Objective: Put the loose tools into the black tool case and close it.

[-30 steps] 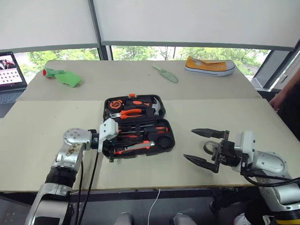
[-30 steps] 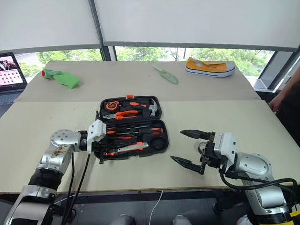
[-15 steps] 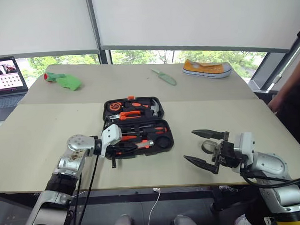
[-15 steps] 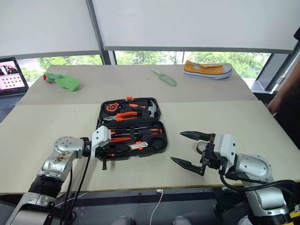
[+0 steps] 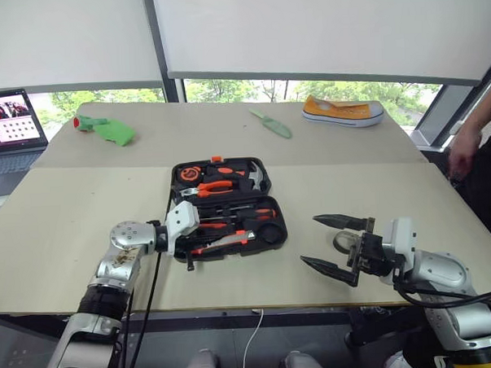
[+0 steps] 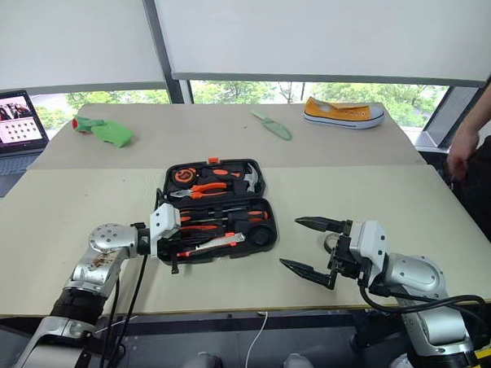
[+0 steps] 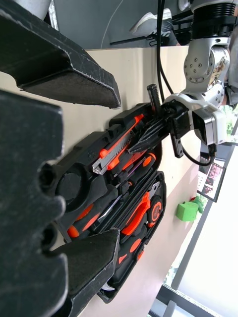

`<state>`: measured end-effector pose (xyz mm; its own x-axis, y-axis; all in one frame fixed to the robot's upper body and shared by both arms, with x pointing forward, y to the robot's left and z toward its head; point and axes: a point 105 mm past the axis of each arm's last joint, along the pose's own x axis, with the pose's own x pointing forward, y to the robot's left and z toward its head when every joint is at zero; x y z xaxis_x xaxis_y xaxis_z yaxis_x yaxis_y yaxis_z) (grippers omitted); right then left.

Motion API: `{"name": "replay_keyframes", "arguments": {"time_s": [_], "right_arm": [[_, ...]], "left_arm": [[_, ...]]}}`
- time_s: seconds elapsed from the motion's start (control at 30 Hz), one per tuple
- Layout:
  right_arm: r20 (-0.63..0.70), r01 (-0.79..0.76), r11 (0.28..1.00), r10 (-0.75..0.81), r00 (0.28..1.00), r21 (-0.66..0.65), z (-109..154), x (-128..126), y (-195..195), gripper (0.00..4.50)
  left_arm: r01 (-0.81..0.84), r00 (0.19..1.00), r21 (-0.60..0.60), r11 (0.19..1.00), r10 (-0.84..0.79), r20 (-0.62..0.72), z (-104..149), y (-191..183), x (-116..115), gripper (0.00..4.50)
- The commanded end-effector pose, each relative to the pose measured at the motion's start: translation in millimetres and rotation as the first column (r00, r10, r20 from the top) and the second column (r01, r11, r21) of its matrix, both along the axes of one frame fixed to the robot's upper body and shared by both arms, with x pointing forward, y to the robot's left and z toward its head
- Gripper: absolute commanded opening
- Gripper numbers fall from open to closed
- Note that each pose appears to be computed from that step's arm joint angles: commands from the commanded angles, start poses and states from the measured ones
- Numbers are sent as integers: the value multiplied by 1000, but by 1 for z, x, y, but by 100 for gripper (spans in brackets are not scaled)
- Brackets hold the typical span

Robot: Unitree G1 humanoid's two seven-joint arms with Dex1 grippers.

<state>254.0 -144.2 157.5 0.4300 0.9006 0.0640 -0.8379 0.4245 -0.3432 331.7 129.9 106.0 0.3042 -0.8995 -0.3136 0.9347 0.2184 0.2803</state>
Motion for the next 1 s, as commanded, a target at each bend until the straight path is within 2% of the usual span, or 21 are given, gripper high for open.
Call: {"name": "replay_keyframes", "arguments": {"time_s": [0.03, 0.27, 0.37, 0.47, 0.57, 0.63, 0.67, 0.77, 0.9, 1.0], "right_arm": [[35, -2, 1000, 1, 999, 19, 10, -3, 0, 450], [31, 0, 1000, -1, 1000, 24, 9, -4, 2, 450], [31, 3, 1000, -4, 1000, 24, 9, -5, 1, 450], [33, 19, 1000, -20, 999, 19, 9, -7, -3, 450], [33, 76, 997, -76, 997, 12, 13, -7, -19, 450], [29, 113, 994, -114, 993, 4, 13, -9, -29, 450], [26, 134, 991, -134, 991, -8, 13, -11, -36, 450], [-5, 206, 977, -207, 978, -62, 6, -18, -61, 450], [-86, 357, 927, -367, 926, -117, -19, -31, -108, 450], [-173, 489, 845, -526, 833, -217, -53, -54, -157, 450]], "left_arm": [[-38, 993, 129, 991, 52, -106, -34, 5, -3, 9], [-165, 924, 189, 968, 219, -315, -66, 16, -5, 9], [-117, 942, 166, 979, 163, -294, -66, 14, -12, 9], [-111, 970, 43, 993, 117, -212, -46, 12, -10, 9], [-109, 991, -123, 986, 98, -94, -10, 18, -4, 83], [-87, 996, -219, 972, 80, -41, 11, 24, -6, 149], [-76, 997, -256, 964, 71, -28, 20, 28, -8, 199], [-46, 999, -249, 967, 50, 7, 34, 45, -22, 304], [-38, 996, -244, 969, 55, 64, 36, 64, -44, 449], [-53, 999, -202, 978, 52, -6, 17, 89, -79, 449]]}}
